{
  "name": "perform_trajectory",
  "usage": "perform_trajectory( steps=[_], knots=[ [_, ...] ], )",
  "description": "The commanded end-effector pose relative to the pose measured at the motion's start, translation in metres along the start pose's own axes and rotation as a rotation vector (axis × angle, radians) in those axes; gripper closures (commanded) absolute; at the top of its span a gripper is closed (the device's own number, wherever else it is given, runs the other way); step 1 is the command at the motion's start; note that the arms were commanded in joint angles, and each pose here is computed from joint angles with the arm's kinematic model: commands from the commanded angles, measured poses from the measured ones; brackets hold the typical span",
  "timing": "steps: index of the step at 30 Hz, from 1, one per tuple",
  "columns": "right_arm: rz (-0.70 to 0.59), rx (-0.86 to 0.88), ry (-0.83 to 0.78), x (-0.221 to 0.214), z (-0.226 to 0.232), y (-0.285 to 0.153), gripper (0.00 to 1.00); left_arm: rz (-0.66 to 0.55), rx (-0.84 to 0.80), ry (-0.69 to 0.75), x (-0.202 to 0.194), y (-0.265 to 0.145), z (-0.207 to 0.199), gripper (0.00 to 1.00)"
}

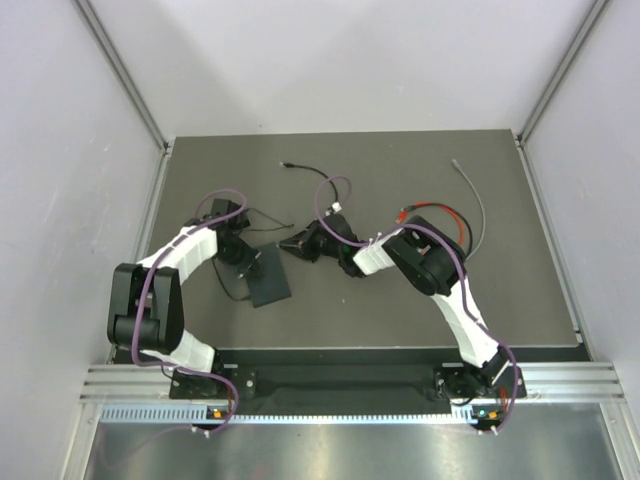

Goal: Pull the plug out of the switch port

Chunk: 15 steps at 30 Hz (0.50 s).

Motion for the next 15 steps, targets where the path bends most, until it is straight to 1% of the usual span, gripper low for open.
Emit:
perform_trajectory(
  steps=[1, 2, 5, 8, 10, 11, 13, 14, 15],
  knots=[
    [0.01, 0.112, 0.217, 0.03, -0.013, -0.005, 1.0, -0.008, 0.188, -0.026, -0.006, 0.019, 0.039, 1.0],
    [0.008, 0.102, 0.229, 0.031, -0.016, -0.004, 1.0, -0.003, 0.184, -0.03, -0.007, 0.02, 0.038, 1.0],
    [-0.039, 0.015, 0.133, 0.034, -0.019, -0.006, 1.0, 0.003, 0.182, -0.036, -0.009, 0.022, 0.04, 1.0],
    [-0.057, -0.006, 0.14, 0.037, -0.023, -0.007, 1.0, -0.004, 0.184, -0.034, -0.009, 0.021, 0.041, 1.0],
    [-0.062, -0.031, 0.106, 0.037, -0.026, -0.008, 1.0, -0.002, 0.16, -0.016, -0.008, 0.021, 0.037, 1.0],
    [-0.068, -0.041, 0.082, 0.038, -0.026, -0.01, 1.0, 0.003, 0.15, -0.004, -0.008, 0.02, 0.036, 1.0],
    [-0.077, -0.097, -0.026, 0.037, -0.022, -0.02, 1.0, 0.003, 0.124, 0.036, -0.005, 0.016, 0.031, 1.0],
    [-0.083, -0.092, -0.099, 0.036, -0.007, -0.029, 1.0, -0.011, 0.103, 0.049, -0.004, 0.012, 0.028, 1.0],
    [-0.093, -0.139, -0.117, 0.036, -0.016, -0.039, 1.0, -0.015, 0.081, 0.075, -0.003, 0.008, 0.025, 1.0]
  ],
)
Point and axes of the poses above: each gripper's point midway between its finger pads, its own y axis out along the fingers, its own z axis along the line the jaws close on, x = y × z, the point moved 6 cm from there along -y, back along the fingers, and after that the axes turned 5 degrees about y, right-handed, at the moved point
